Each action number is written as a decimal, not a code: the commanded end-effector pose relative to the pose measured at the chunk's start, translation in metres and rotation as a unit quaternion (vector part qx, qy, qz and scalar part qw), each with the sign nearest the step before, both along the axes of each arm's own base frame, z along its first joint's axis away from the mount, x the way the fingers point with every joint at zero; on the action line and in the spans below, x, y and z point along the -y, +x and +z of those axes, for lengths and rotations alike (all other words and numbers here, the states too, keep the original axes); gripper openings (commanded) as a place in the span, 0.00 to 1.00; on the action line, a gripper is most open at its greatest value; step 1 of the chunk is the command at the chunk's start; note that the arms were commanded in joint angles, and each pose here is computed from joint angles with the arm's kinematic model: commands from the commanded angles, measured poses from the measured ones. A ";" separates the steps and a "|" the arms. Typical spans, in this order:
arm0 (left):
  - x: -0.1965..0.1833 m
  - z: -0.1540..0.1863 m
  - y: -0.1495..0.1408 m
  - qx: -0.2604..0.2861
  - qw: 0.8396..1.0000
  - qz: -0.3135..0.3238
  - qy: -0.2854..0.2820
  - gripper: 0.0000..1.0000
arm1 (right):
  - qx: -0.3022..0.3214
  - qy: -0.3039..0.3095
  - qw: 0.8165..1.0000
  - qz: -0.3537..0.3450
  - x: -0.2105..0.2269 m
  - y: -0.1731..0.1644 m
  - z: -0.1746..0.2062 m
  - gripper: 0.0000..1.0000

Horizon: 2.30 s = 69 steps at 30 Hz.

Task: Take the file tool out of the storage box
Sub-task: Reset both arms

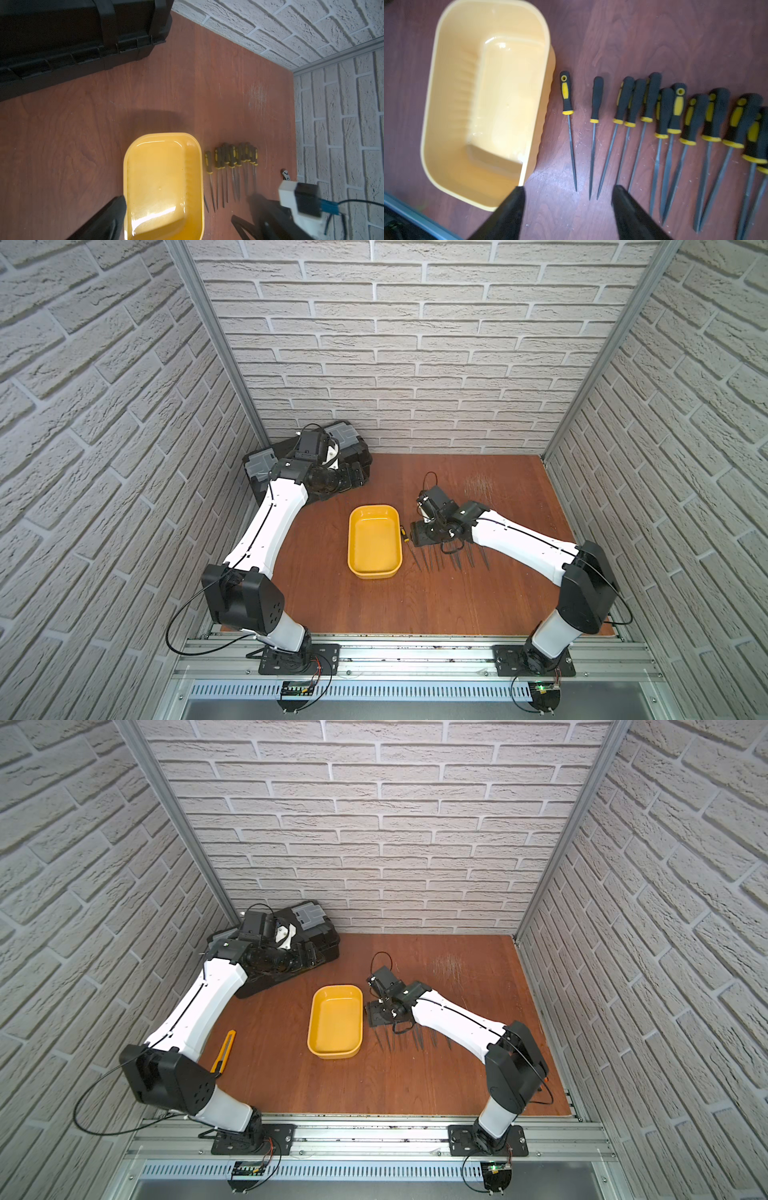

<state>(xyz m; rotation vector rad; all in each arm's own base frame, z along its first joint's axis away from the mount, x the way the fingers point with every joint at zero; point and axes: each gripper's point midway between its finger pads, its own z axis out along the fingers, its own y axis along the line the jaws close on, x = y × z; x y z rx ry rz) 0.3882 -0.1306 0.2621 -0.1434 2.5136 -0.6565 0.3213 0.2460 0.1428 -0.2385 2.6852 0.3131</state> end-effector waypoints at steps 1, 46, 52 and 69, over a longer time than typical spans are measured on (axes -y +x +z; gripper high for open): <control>-0.014 0.003 0.003 0.009 1.000 0.003 0.018 0.98 | 0.013 0.005 1.000 0.027 0.017 -0.005 0.020 0.89; -0.125 -0.061 0.009 0.236 0.949 0.081 0.194 0.98 | 0.298 -0.100 0.936 -0.162 0.276 0.066 0.017 1.00; -0.132 -0.080 0.011 0.277 0.934 0.074 0.214 0.99 | 0.319 -0.072 0.933 -0.151 0.277 0.072 -0.013 1.00; -0.163 -0.110 0.023 0.332 0.905 0.068 0.255 0.98 | 0.374 -0.043 0.921 -0.101 0.248 0.074 -0.045 0.99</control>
